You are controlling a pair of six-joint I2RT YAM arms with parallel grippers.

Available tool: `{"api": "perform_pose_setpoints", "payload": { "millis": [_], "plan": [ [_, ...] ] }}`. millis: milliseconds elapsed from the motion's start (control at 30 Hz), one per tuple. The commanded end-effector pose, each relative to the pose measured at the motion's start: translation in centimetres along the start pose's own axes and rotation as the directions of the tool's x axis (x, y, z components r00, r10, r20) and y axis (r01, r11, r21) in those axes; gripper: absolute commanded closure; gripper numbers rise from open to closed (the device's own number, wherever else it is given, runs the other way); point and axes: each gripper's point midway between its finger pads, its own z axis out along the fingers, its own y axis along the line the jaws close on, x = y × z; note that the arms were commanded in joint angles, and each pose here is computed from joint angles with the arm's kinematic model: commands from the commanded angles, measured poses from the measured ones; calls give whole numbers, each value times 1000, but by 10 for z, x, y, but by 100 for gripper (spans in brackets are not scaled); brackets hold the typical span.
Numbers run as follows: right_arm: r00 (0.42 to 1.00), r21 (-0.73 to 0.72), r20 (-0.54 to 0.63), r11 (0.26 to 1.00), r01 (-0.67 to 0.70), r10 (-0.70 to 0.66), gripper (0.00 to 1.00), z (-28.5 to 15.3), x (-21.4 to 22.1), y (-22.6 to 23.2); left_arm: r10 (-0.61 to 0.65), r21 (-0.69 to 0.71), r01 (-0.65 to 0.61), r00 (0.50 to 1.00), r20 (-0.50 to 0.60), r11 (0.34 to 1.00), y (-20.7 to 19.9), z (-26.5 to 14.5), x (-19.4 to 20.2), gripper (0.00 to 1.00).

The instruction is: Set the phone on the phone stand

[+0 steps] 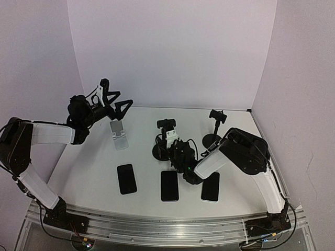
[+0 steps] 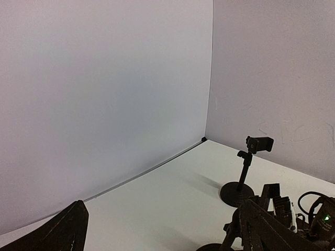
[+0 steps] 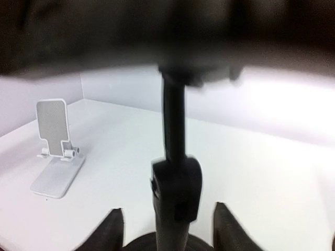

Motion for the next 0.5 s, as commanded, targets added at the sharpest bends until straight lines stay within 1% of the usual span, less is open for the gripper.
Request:
{"api": "perform_pose_setpoints", "payload": {
  "millis": [0,133,233,300,333,367,400,467],
  "plan": [
    [996,0,69,999,-52,52,37,-5,-45,-3,32,10,-33,998,57,999,-3,0,-19,0],
    [997,-42,60,998,-49,52,25,-19,-52,3,36,18,-37,998,59,999,-6,-3,-20,0],
    [1000,-72,7,997,-17,18,18,-39,-56,15,39,22,-41,997,62,999,-8,-5,-22,0],
    [997,-83,-77,996,-21,14,7,-53,-55,23,37,24,-39,997,63,999,-10,-7,-23,0],
    [989,-86,-149,996,-28,15,3,-62,-46,26,34,25,-36,997,62,999,-10,-8,-24,0],
    [979,-93,-200,994,-57,38,2,-71,-46,29,31,27,-33,998,61,999,-11,-9,-24,0],
    [962,-93,-273,994,-60,33,2,-83,-35,31,29,27,-31,998,61,999,-12,-10,-25,0],
    [921,-66,-385,993,-99,66,2,-109,-26,34,25,26,-26,998,62,999,-13,-13,-26,0]
  ]
}}
